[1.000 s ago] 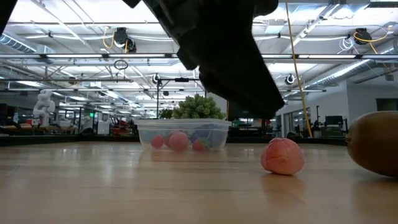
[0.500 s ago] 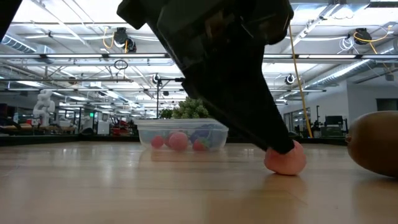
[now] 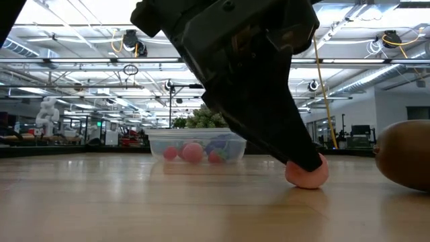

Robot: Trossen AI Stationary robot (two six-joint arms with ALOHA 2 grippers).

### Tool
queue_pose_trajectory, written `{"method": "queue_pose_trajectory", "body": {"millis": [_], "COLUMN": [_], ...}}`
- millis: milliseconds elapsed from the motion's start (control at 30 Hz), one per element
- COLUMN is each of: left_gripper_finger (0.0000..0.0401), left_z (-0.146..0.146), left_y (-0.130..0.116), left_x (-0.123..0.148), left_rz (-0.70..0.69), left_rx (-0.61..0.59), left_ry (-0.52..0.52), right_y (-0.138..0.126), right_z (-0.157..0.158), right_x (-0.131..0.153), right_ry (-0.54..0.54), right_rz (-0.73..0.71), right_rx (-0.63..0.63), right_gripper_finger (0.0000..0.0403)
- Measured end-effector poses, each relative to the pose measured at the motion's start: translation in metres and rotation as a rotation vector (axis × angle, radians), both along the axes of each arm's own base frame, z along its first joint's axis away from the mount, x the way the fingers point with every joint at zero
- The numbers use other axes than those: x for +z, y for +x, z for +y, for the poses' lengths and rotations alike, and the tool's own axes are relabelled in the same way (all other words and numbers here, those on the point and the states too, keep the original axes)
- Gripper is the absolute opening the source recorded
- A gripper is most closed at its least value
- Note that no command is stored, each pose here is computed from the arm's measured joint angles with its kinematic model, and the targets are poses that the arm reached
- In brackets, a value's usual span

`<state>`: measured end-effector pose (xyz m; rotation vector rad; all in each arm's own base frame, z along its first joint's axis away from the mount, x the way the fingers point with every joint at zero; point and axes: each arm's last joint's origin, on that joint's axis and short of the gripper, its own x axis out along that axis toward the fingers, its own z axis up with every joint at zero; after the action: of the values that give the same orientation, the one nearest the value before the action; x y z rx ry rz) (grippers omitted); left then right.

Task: Pick and placing Produce into tupperware
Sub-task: Put the apricot into the transparent bin

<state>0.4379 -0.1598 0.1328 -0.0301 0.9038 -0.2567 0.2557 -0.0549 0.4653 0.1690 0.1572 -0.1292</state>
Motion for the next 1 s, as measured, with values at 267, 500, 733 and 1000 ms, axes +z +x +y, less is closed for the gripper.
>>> {"method": "queue_pose_trajectory", "body": {"millis": [267,500,733,1000], "left_gripper_finger": [0.0191,0.0191,0.0191,0.0191], "left_z": [-0.0001,-0.0002,-0.0005,0.0], "left_y": [0.0004,0.0005,0.0017,0.0019], "left_x": [0.0004,-0.0047,-0.0064,-0.0064], "left_rz": [-0.006,0.005,0.0,-0.003], "left_rx": [0.0,0.001,0.007,0.028], "left_ry": [-0.002,0.002,-0.003,0.005], "right_y": [0.0,0.0,0.0,0.0], "right_z": [0.0,0.0,0.0,0.0], "right_x": [0.0,0.0,0.0,0.0], "right_ry": [0.0,0.0,0.0,0.0], "right_rz": [0.0,0.0,0.0,0.0], "right_rx": [0.0,0.0,0.0,0.0], "right_gripper_finger": [0.0231,0.0231,0.0231,0.0231]}}
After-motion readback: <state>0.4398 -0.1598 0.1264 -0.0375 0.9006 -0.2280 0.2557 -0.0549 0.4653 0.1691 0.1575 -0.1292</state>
